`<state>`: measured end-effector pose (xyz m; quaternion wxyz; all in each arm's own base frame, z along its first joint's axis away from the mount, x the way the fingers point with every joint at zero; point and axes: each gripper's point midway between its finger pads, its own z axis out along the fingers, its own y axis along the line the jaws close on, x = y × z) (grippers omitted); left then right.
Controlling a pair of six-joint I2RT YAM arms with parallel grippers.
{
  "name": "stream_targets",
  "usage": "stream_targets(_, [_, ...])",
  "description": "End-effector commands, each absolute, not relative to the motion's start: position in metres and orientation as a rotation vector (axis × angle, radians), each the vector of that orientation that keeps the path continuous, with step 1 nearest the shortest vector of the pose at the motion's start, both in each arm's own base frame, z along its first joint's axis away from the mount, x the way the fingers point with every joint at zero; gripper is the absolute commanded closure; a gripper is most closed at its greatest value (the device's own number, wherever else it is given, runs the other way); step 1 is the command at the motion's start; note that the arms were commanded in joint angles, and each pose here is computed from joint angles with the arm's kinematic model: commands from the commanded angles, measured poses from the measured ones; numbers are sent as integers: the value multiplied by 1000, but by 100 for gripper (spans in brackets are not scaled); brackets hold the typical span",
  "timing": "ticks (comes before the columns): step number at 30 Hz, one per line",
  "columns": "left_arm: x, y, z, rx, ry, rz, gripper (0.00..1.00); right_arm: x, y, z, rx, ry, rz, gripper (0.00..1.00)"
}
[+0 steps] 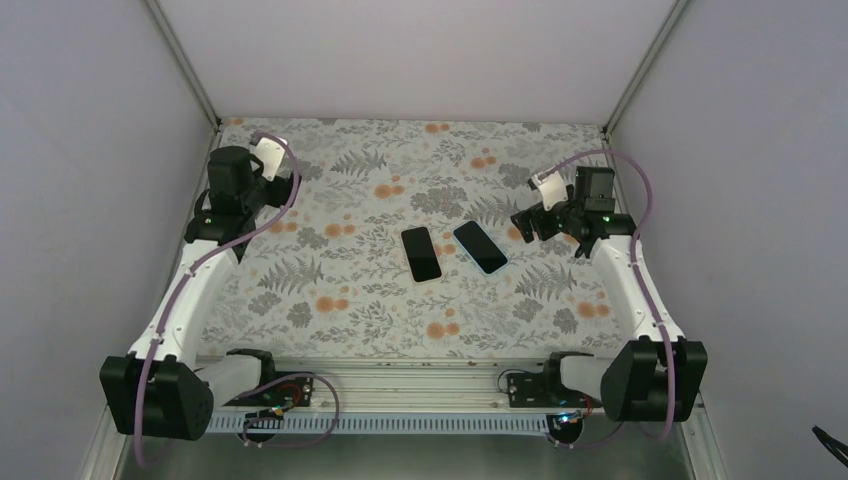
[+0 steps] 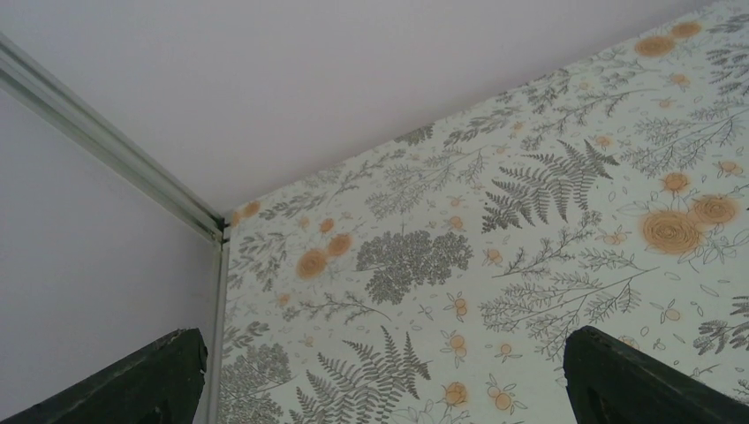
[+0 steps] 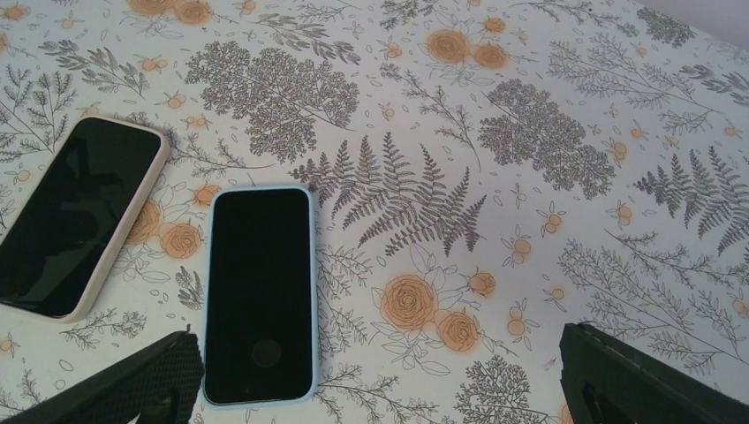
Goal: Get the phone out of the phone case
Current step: Adjust the phone at the center of the board.
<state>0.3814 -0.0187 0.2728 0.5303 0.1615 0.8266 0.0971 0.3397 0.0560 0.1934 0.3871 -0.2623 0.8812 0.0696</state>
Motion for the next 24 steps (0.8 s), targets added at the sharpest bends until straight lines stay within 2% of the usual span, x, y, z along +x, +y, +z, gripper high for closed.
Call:
stream_targets(1, [379,-17,288,363,1932,230,0,335,60,194,-713,2225,173,0])
stream_targets(7, [380,-15,288,356,1932,243,0,330,64,183,-794,2265,183,0])
stream_targets(10, [381,-13,286,350,1933,255,0,314,89,165,-942,2313,216,0])
stream_targets(16, [384,-12,281,331,1937,256,0,317,132,140,-1100,2320,73,0])
stream_targets(24, [386,-1,278,296,1935,321,0,363,161,103,-1175,2244,-237,0])
